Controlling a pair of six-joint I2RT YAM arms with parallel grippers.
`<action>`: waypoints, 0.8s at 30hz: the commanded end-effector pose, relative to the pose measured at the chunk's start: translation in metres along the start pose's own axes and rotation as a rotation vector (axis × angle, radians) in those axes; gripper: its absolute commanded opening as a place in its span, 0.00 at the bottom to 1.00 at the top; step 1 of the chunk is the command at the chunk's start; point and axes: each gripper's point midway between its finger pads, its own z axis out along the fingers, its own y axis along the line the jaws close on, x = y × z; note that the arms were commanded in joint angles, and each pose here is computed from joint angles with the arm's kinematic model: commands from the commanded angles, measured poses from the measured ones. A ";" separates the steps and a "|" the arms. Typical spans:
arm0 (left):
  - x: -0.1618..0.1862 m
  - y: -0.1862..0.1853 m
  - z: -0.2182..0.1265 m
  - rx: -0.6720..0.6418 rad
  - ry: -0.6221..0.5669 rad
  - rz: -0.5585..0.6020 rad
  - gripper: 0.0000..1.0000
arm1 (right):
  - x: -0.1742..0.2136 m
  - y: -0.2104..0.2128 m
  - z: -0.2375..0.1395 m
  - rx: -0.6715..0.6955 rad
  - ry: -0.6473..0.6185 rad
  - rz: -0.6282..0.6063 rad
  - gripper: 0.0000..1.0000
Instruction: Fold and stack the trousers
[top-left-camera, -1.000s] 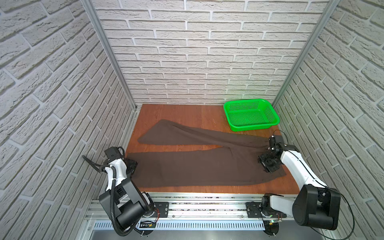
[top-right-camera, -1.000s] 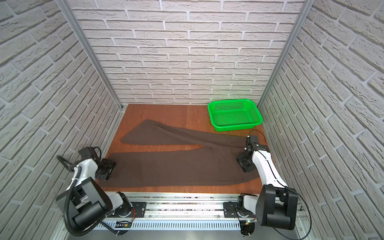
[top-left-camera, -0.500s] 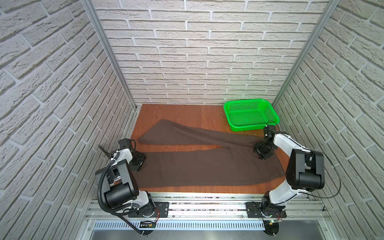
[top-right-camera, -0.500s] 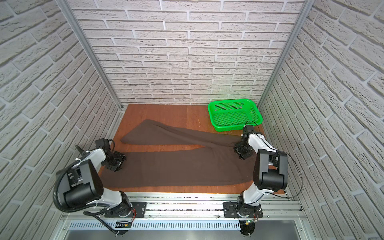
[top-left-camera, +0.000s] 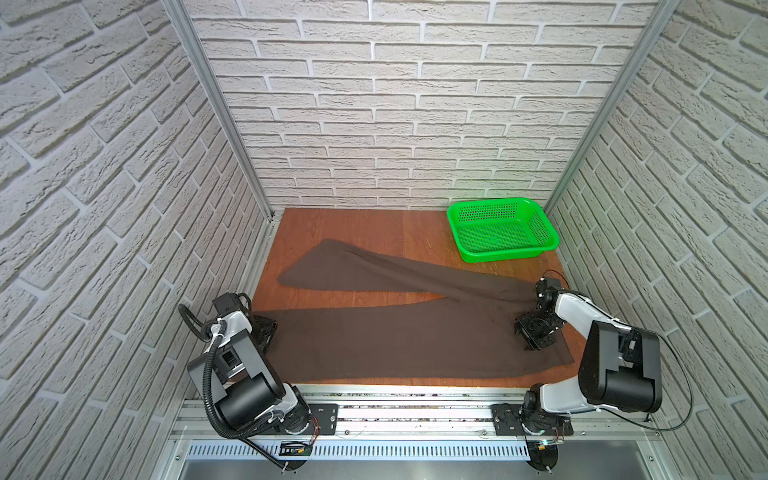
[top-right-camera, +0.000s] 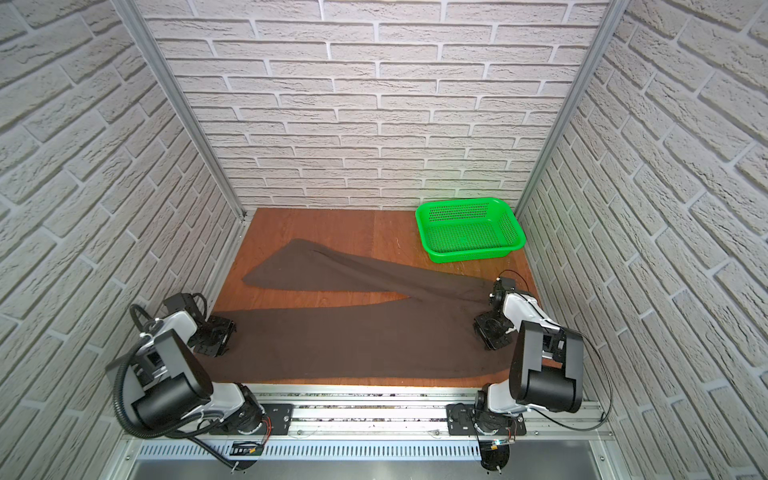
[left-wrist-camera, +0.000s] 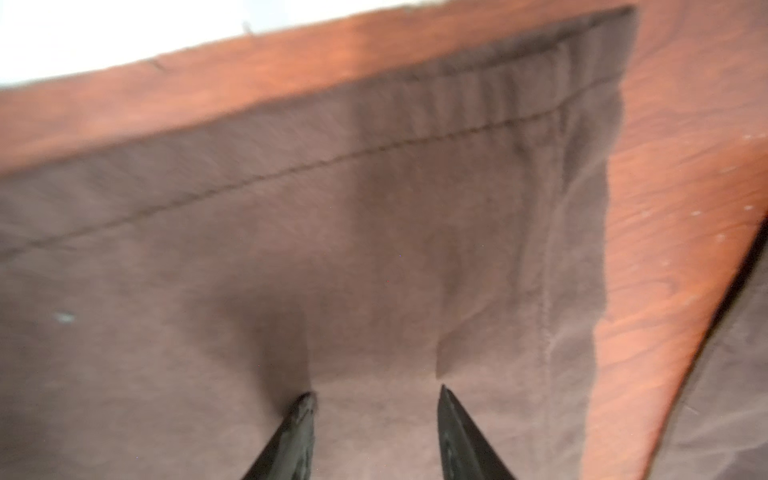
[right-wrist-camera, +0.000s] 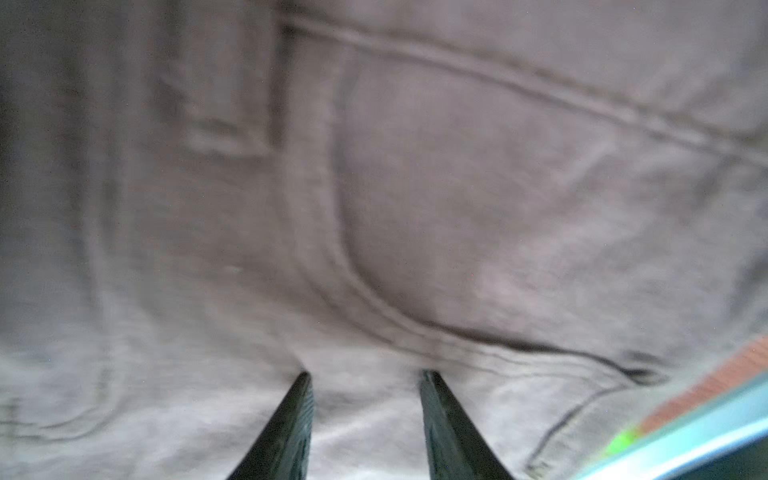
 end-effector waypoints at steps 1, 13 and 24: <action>0.007 0.022 -0.002 -0.065 0.015 -0.006 0.49 | 0.009 -0.027 -0.001 0.080 0.013 0.003 0.45; -0.012 -0.058 -0.073 0.127 -0.109 0.179 0.72 | -0.051 0.074 -0.109 -0.294 -0.231 -0.054 0.47; -0.002 -0.105 -0.078 0.182 -0.122 0.292 0.74 | -0.090 0.112 -0.078 -0.278 -0.181 -0.001 0.54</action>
